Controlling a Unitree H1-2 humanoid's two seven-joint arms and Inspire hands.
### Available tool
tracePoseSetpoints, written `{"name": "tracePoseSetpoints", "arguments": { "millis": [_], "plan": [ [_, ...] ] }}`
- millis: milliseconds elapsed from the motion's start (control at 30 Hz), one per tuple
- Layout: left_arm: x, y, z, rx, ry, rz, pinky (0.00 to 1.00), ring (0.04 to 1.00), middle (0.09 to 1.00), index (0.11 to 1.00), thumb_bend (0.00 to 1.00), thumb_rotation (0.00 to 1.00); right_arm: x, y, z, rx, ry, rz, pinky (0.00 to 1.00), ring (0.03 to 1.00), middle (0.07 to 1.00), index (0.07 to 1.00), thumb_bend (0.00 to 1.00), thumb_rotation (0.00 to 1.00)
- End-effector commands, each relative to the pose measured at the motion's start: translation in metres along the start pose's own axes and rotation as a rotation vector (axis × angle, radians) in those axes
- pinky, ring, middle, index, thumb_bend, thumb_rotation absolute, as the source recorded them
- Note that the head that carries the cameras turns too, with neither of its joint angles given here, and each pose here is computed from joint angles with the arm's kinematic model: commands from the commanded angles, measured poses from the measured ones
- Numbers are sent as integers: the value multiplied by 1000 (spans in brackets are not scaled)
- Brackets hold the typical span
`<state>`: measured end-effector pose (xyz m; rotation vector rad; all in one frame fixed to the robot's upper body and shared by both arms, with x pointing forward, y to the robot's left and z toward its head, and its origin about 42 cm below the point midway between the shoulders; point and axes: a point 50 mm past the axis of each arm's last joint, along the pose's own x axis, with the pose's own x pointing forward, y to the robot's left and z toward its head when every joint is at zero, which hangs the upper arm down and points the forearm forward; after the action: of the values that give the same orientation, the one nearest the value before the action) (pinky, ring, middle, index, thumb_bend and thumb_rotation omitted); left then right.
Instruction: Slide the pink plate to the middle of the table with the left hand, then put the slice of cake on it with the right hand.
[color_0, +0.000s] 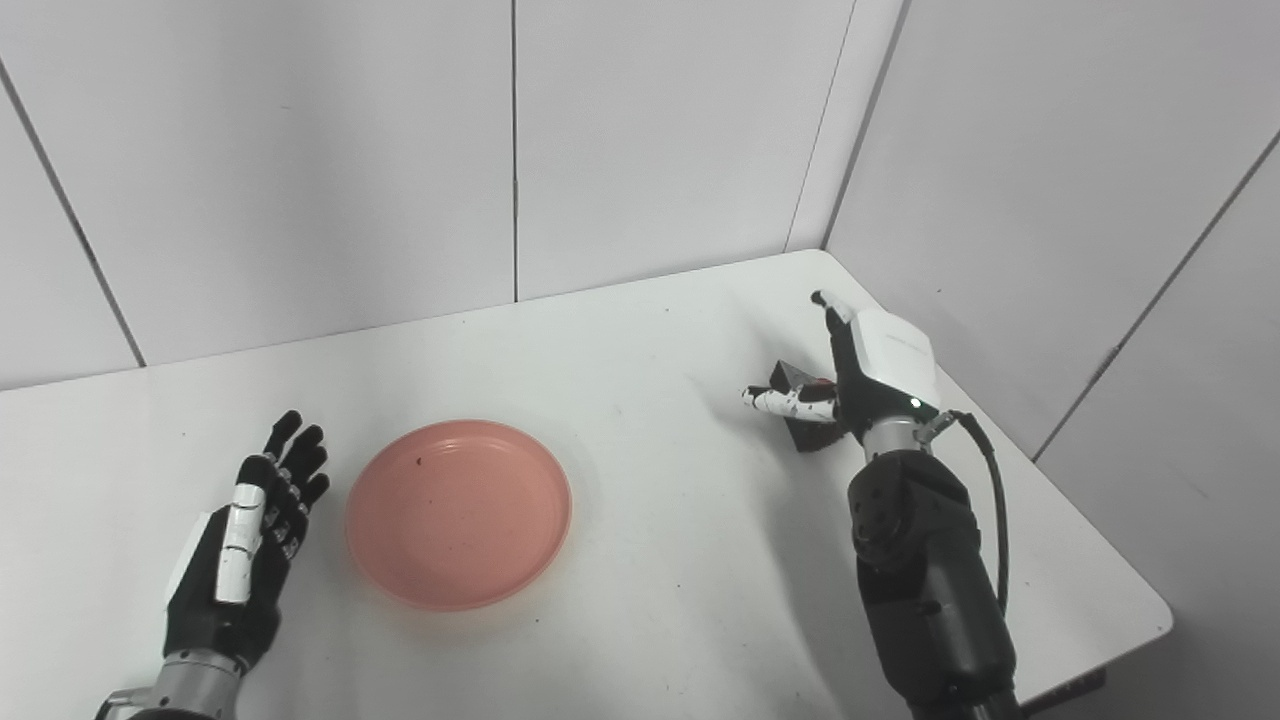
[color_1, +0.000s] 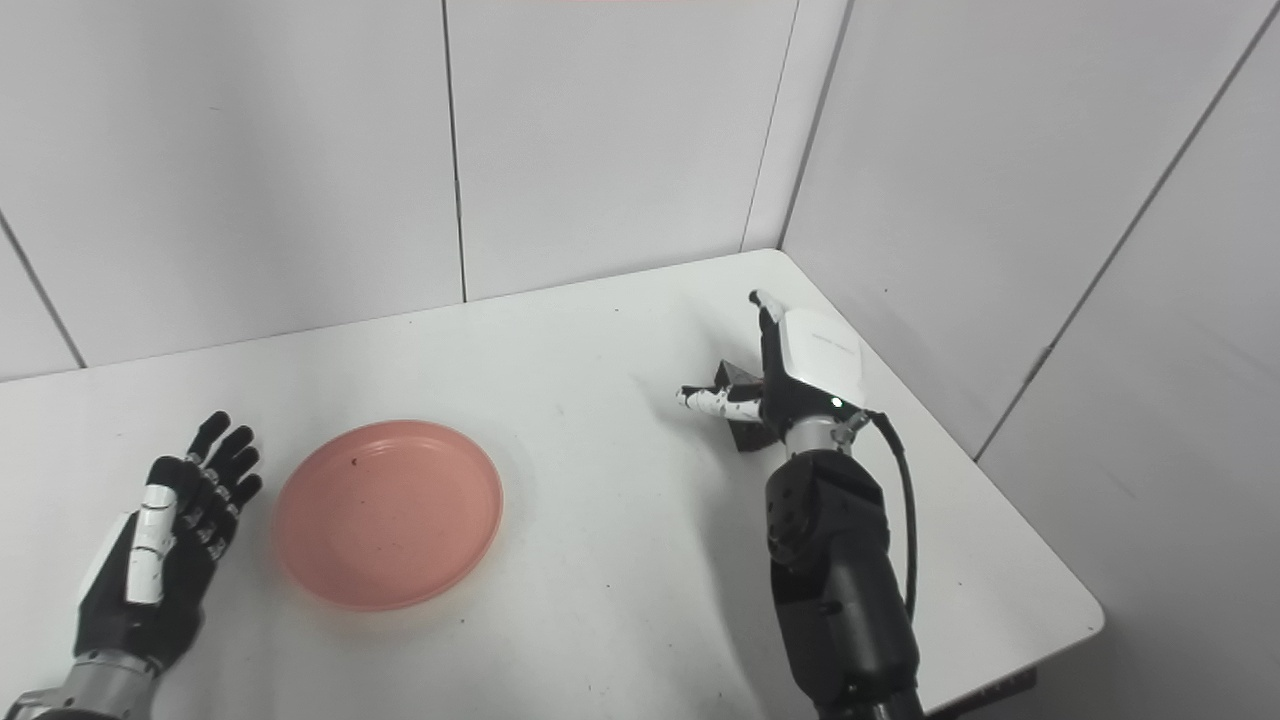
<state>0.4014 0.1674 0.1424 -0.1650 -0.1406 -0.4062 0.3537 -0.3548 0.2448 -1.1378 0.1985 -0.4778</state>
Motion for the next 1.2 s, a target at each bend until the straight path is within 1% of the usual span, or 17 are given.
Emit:
{"name": "tracePoseSetpoints", "arguments": {
  "millis": [0,133,300,400,433,467,533,600,633,667,733,800,867,900,967,1100,1167],
  "plan": [
    [-10,6,-9,-5,15,9,996,997,973,956,685,938,10,-15,0,-4,-5,-53,741,847,873,875,776,491],
    [-10,5,-7,-2,17,8,994,997,976,962,671,952,16,-7,-8,-27,22,-25,751,853,881,868,801,530],
    [-10,5,-7,-5,19,11,988,992,973,958,670,945,23,1,-16,-23,48,7,799,889,895,861,802,456],
    [-10,5,-6,-4,16,12,984,990,972,959,664,944,25,3,-21,-48,58,31,745,853,874,859,794,412],
    [-10,5,-6,-5,15,13,984,989,972,959,661,943,26,4,-21,-51,59,35,683,803,838,857,788,376],
    [-10,5,-7,-4,13,13,985,989,972,958,659,942,27,4,-23,-63,62,39,544,667,737,855,773,324],
    [-10,5,-6,-2,13,11,985,990,972,958,658,941,29,6,-26,-76,67,43,463,587,679,854,765,295],
    [-10,5,-6,-5,17,8,988,991,974,961,662,940,30,7,-29,-87,71,45,349,456,562,846,748,189],
    [-10,5,-6,-7,19,9,989,992,975,961,661,938,30,7,-30,-87,72,45,291,386,520,841,658,96],
    [-10,5,-6,-10,20,11,983,988,972,958,658,933,31,7,-31,-84,73,44,235,311,495,831,611,49],
    [-10,4,-4,-6,23,10,982,989,972,956,653,933,31,8,-34,-68,71,30,164,227,473,785,567,8],
    [-10,3,-4,-8,20,7,996,998,977,960,642,936,31,8,-37,-59,61,-1,158,232,472,714,559,1],
    [-10,3,-4,-9,20,8,999,999,977,960,640,935,30,7,-36,-42,53,-44,158,234,472,696,558,0],
    [-10,3,-4,-7,21,8,999,1000,976,961,641,940,30,7,-35,-28,52,-64,149,225,471,574,541,0],
    [-10,3,-5,-7,24,7,996,999,978,963,639,940,29,6,-35,24,43,-105,148,223,470,498,530,0],
    [-10,1,-3,-6,22,4,989,999,976,958,647,927,29,5,-32,71,34,-176,156,227,470,487,527,0],
    [-9,0,-4,3,18,3,993,1000,977,960,647,930,26,1,-28,88,2,-207,166,239,471,486,525,0]
  ]
}}
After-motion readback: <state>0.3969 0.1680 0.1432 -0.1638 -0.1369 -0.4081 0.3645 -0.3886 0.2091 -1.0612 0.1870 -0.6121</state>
